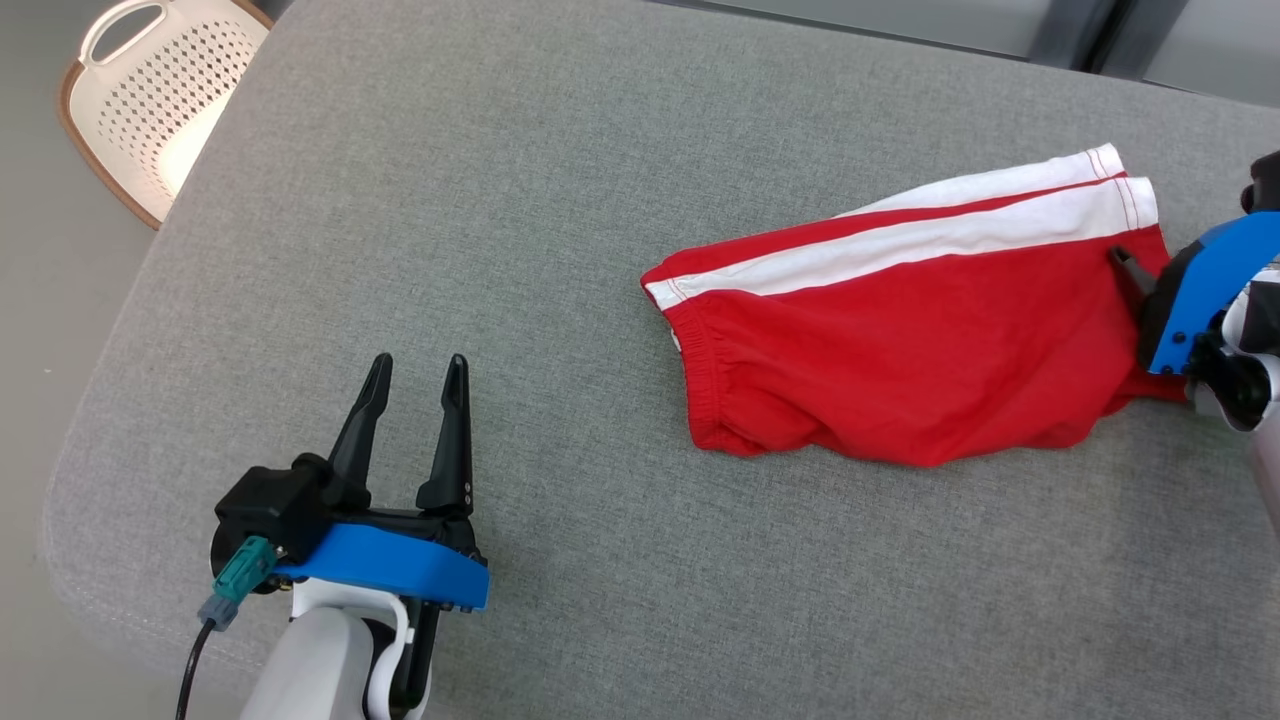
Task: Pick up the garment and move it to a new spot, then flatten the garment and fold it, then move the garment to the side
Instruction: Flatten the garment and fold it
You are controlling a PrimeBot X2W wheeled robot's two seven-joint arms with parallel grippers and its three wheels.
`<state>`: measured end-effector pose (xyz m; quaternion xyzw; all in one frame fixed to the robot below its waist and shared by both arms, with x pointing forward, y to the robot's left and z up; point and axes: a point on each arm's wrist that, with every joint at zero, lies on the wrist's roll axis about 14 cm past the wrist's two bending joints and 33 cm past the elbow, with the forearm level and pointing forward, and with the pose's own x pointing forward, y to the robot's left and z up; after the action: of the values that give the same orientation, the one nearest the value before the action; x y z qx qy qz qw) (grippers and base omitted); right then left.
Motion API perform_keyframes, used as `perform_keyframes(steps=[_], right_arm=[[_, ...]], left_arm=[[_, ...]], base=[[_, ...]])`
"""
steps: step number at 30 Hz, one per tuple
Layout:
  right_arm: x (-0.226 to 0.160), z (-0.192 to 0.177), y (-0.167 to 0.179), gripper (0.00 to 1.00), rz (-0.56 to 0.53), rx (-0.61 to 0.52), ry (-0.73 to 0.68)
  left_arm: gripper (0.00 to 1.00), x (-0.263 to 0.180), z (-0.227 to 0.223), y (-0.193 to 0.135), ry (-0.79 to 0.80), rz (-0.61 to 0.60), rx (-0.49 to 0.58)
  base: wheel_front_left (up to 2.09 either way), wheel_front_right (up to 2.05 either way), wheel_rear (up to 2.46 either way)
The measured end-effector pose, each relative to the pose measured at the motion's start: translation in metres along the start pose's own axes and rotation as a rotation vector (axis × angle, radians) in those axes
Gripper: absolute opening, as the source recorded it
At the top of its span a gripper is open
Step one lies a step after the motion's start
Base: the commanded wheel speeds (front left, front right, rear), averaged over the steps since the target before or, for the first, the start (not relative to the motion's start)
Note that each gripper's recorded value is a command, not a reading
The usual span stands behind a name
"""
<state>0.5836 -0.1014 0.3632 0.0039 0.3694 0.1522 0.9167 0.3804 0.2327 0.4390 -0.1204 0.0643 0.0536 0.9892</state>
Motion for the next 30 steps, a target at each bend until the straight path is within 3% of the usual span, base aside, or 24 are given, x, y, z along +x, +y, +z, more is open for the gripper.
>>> perform_keyframes(steps=[2,3,4,5,12,22,26,30], right_arm=[[0.002,-0.004,0.004,1.0,0.003,-0.019,0.031],[0.002,-0.005,0.007,0.53,0.005,-0.024,0.042],[0.002,-0.005,0.008,0.18,0.007,-0.032,0.043],[0.001,-0.005,0.009,0.0,0.007,-0.037,0.04],[-0.016,0.004,0.007,0.0,0.005,-0.015,-0.055],[-0.072,0.018,-0.058,0.0,-0.144,0.004,-0.207],[-0.096,0.021,-0.086,0.0,-0.223,-0.04,-0.229],[-0.113,0.038,-0.093,0.0,-0.257,-0.084,-0.279]], left_arm=[[1.0,-0.001,-0.001,0.001,0.003,0.007,0.0],[1.0,-0.001,-0.001,0.001,0.003,0.007,-0.001],[1.0,-0.001,-0.001,0.001,0.002,0.006,-0.003],[1.0,-0.001,-0.002,0.0,0.002,0.006,-0.004],[1.0,0.003,0.004,-0.011,-0.016,-0.037,0.0],[1.0,-0.001,0.011,-0.025,-0.043,-0.087,-0.012],[1.0,-0.007,0.01,-0.025,-0.04,-0.095,-0.006],[1.0,-0.012,0.009,-0.03,-0.039,-0.11,-0.005]], base=[[0.0,0.0,0.0],[0.0,0.0,0.0],[0.0,0.0,0.0],[0.0,0.0,0.0],[0.0,0.0,0.0],[0.0,0.0,0.0],[0.0,0.0,0.0],[0.0,0.0,0.0]])
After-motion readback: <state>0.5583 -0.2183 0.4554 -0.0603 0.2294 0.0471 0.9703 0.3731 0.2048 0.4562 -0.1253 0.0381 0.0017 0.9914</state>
